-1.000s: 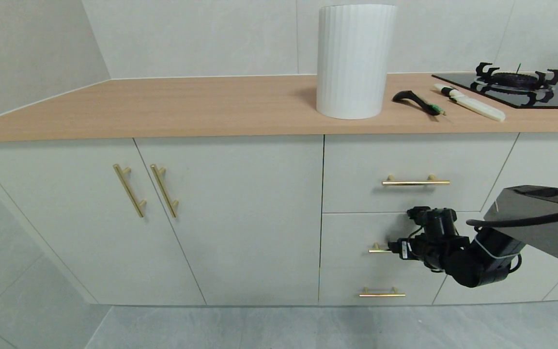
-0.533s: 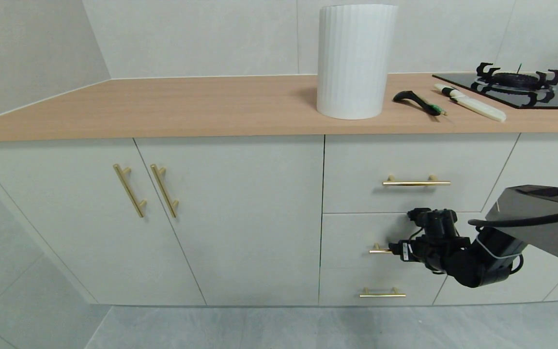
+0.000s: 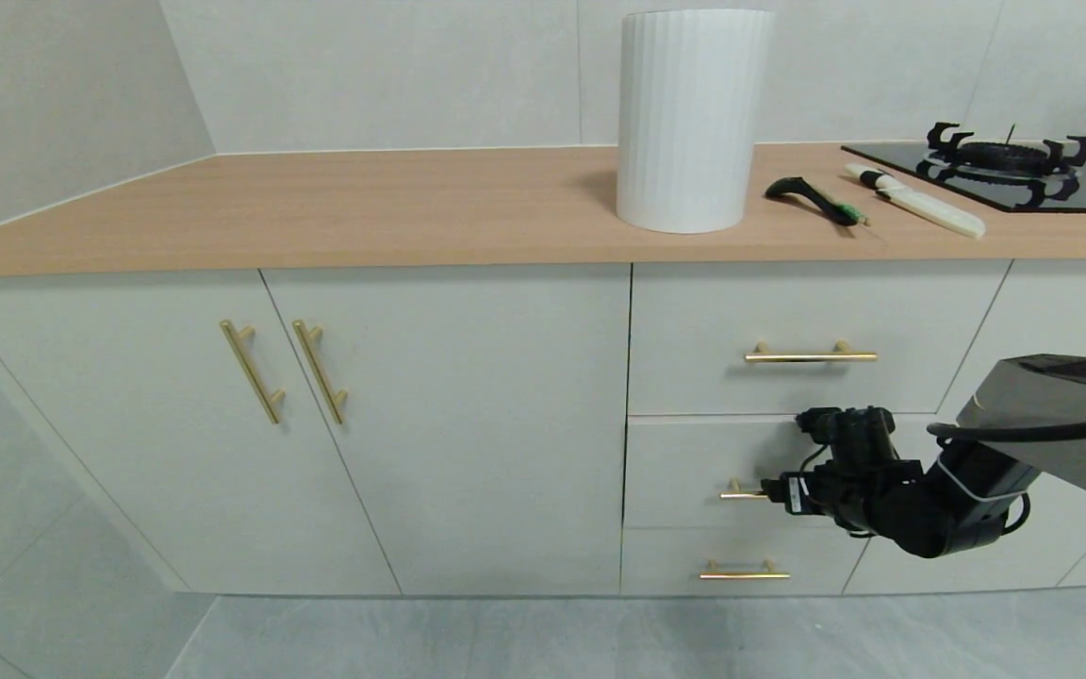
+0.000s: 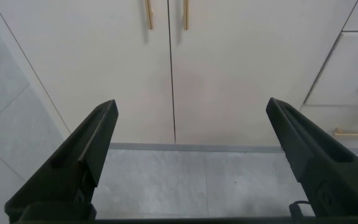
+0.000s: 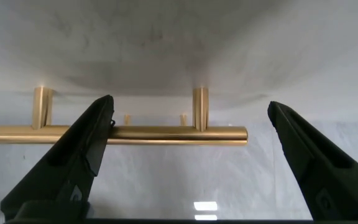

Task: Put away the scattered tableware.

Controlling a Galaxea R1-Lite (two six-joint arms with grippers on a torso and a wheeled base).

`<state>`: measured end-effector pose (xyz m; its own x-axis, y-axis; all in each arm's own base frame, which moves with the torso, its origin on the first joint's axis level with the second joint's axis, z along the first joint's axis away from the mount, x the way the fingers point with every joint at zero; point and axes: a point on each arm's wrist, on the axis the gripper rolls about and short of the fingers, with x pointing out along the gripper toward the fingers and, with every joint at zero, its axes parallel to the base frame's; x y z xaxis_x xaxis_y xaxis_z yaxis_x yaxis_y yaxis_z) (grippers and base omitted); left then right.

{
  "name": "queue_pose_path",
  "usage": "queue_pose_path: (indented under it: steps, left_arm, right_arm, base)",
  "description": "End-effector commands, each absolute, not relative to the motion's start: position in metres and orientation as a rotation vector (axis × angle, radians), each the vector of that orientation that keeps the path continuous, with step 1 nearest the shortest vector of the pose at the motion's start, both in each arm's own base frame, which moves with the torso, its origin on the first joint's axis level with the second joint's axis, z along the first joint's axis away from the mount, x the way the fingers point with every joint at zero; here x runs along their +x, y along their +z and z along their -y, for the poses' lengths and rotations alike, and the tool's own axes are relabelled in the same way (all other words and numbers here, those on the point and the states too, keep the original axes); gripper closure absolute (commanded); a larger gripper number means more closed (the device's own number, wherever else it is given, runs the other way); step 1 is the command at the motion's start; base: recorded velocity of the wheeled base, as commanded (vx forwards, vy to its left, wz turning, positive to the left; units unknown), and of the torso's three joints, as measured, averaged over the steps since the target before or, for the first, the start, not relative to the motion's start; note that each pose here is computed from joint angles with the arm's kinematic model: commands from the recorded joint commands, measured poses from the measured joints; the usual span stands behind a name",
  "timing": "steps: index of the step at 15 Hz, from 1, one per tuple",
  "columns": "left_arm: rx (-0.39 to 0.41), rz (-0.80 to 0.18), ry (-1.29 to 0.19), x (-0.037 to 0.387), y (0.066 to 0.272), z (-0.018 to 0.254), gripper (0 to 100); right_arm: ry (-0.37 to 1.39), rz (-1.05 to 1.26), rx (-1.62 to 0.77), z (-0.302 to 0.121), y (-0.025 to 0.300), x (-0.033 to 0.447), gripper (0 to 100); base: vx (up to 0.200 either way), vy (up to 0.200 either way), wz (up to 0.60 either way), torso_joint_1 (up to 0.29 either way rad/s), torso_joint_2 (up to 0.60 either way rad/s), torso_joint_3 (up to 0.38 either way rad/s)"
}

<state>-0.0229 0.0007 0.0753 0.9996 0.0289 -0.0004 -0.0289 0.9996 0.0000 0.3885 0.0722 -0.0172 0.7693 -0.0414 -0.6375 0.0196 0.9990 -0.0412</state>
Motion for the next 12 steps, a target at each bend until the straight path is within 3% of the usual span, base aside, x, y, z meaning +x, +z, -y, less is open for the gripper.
queue_pose_path:
  steps: [1, 8, 12]
  left_arm:
    - [0.000, -0.002, 0.029, -0.023, 0.075, -0.001, 0]
    - [0.000, -0.002, 0.029, -0.023, 0.075, -0.001, 0]
    - [0.000, -0.002, 0.029, -0.023, 0.075, -0.001, 0]
  right_arm:
    - [-0.033, -0.690, -0.032, -0.072, -0.014, 0.386, 0]
    - [-0.002, -0.721, -0.091, -0.069, -0.002, 0.363, 0]
    - [0.083, -0.803, -0.132, -0.080, 0.044, 0.330, 0]
  base:
    - [0.000, 0.000, 0.00, 0.000, 0.00, 0.000]
    - [0.000, 0.000, 0.00, 0.000, 0.00, 0.000]
    - [0.000, 0.000, 0.00, 0.000, 0.00, 0.000]
